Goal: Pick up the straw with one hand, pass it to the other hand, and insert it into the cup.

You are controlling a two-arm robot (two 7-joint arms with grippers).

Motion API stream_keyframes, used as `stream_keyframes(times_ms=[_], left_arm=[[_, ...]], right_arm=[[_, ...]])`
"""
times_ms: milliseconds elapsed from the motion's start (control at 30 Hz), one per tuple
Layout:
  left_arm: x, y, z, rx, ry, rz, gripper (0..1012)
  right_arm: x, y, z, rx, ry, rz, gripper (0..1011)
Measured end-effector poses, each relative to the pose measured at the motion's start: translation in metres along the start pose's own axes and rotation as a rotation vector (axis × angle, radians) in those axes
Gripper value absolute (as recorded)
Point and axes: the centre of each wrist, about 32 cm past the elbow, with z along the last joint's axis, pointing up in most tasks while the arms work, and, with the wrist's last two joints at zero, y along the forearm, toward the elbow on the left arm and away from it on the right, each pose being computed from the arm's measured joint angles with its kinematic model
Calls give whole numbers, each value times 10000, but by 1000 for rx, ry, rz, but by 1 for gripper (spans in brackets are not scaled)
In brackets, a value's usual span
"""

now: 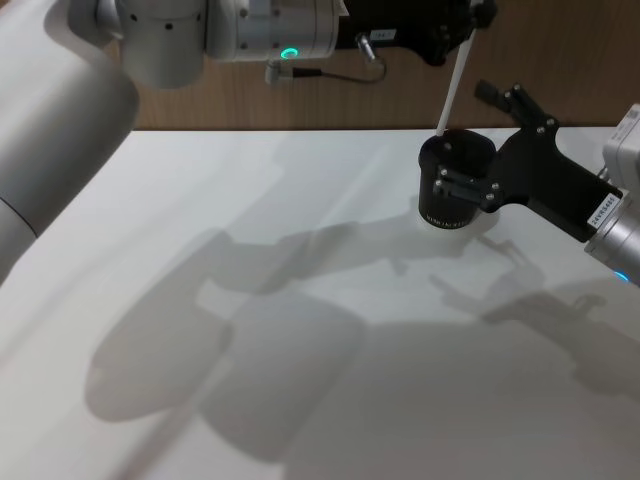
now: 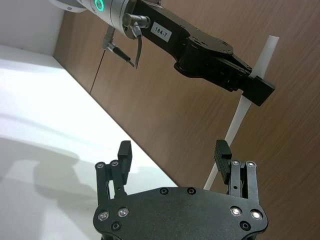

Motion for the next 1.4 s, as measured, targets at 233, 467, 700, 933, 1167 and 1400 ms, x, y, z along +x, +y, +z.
stream_keyframes(times_ms=[233, 467, 700, 933, 1167, 1400], left_arm=[[-11, -33, -29, 6, 2, 5, 5], [-12, -62, -66, 10, 9, 7, 5], [-4, -102, -120, 9, 21, 7, 5], [8, -133, -153, 1, 27, 8, 4], [18, -158, -182, 0, 30, 12, 5], [19, -175, -208, 6, 32, 14, 5]], right_arm=[[0, 0, 0, 0, 0, 0, 1001], [0, 0, 0, 0, 0, 0, 1001], [0, 0, 0, 0, 0, 0, 1001], [0, 0, 0, 0, 0, 0, 1001], [0, 0, 0, 0, 0, 0, 1001], [0, 0, 0, 0, 0, 0, 1001]])
